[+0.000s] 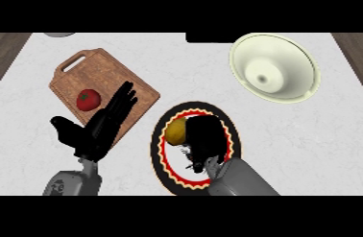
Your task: Pick the can from the plate and place it in the bowl
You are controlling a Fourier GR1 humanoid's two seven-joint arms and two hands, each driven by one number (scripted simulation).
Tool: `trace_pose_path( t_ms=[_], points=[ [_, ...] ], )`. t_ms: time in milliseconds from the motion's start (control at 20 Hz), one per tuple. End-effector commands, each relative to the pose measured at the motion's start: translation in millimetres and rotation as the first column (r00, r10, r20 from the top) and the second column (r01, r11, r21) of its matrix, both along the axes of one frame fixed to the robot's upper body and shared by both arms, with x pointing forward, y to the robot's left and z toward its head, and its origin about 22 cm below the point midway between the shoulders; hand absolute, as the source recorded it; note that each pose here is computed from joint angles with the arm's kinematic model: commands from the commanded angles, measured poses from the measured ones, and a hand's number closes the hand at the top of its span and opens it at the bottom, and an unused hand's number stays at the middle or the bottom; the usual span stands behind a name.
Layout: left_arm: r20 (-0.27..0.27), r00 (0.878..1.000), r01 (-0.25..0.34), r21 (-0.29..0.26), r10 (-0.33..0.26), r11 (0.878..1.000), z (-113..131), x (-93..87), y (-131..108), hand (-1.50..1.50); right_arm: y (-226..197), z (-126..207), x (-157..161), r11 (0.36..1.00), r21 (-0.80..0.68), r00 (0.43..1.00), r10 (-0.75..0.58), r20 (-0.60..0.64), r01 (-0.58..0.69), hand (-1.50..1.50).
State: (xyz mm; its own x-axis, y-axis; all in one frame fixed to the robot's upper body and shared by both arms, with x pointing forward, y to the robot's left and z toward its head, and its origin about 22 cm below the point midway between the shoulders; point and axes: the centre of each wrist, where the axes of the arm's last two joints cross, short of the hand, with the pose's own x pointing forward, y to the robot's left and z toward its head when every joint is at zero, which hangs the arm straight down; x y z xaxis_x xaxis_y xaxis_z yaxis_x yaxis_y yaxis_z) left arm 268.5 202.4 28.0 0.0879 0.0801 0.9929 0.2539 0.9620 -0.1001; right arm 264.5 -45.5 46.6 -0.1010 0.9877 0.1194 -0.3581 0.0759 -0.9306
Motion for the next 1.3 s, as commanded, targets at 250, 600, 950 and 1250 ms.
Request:
trace_pose_path(
  t_ms=[250, 600, 950, 1250],
  points=[
    [0.024, 0.999, 0.041, 0.009, -0.041, 0.999, 4.8, 2.0, -4.7, 0.0, -29.2, 7.4, 71.0, 0.806, -0.028, 0.805, -0.592, -0.033, 0.592, 1.5],
    [0.011, 0.996, 0.092, 0.013, -0.092, 0.996, 6.5, 3.7, -25.3, 0.0, -9.4, 57.1, 115.2, 0.603, -0.024, 0.6, -0.788, 0.139, 0.797, 1.5],
    [0.002, 0.997, 0.081, 0.002, -0.081, 0.997, 4.1, 7.9, -15.4, 0.0, 22.1, 122.4, 133.5, 0.583, 0.12, 0.522, -0.787, 0.329, 0.803, 1.5],
    [-0.018, 0.997, 0.07, 0.006, -0.07, 0.998, -1.9, 3.3, -15.2, 0.0, 39.0, 172.7, 144.9, 0.573, 0.127, 0.459, -0.752, 0.473, 0.809, 1.5]
  ],
)
